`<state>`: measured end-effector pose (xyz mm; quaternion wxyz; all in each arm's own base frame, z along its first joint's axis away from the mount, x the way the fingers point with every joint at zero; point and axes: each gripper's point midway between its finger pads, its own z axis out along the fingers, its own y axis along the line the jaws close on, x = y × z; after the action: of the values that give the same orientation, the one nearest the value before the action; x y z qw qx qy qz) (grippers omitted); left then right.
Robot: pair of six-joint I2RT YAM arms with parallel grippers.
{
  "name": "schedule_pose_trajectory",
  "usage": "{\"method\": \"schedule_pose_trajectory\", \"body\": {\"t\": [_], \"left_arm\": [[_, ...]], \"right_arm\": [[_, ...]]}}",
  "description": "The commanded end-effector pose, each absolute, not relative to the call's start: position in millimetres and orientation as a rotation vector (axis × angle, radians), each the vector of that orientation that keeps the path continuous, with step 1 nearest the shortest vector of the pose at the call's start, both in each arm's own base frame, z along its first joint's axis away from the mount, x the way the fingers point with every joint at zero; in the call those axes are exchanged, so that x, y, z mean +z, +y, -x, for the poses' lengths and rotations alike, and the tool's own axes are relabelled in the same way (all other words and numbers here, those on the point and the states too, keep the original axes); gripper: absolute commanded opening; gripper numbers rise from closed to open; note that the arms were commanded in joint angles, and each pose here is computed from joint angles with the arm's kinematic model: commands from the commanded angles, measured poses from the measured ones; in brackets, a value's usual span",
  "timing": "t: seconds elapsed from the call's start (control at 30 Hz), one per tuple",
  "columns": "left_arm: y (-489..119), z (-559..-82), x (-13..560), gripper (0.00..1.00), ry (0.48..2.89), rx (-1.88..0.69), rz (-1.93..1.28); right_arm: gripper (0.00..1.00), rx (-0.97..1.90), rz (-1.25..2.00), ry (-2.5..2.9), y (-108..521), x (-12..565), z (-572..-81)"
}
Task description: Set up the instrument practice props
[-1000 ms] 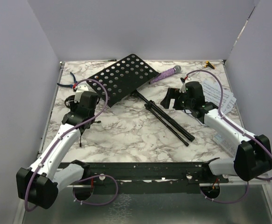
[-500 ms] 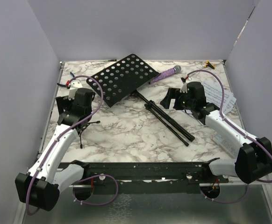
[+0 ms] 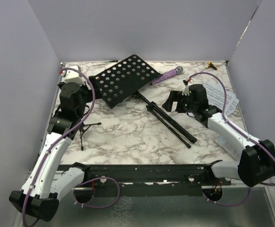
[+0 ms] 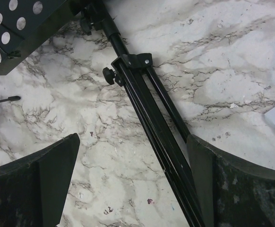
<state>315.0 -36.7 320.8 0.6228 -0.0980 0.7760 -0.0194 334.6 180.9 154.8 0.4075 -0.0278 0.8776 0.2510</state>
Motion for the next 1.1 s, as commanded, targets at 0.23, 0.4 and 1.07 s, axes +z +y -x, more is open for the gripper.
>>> {"method": "schedule_pose_trajectory", "body": {"t": [0.23,0.4,1.07], "left_arm": [[-154.7,-366.4,225.4,0.99,2.072,-0.712,0.347],[-131.9,-374.1,190.6,0.99,2.091,-0.579,0.552],[-93.3,-378.9,115.0,0.88,2.024,-0.391,0.901]], "right_arm": [[1.00,0.566,0.035,2.288,169.1,126.5,-328.1],[1.00,0.561,0.033,2.303,167.8,119.7,-325.2],[1.00,0.570,0.045,2.300,169.6,121.9,-326.3]]}}
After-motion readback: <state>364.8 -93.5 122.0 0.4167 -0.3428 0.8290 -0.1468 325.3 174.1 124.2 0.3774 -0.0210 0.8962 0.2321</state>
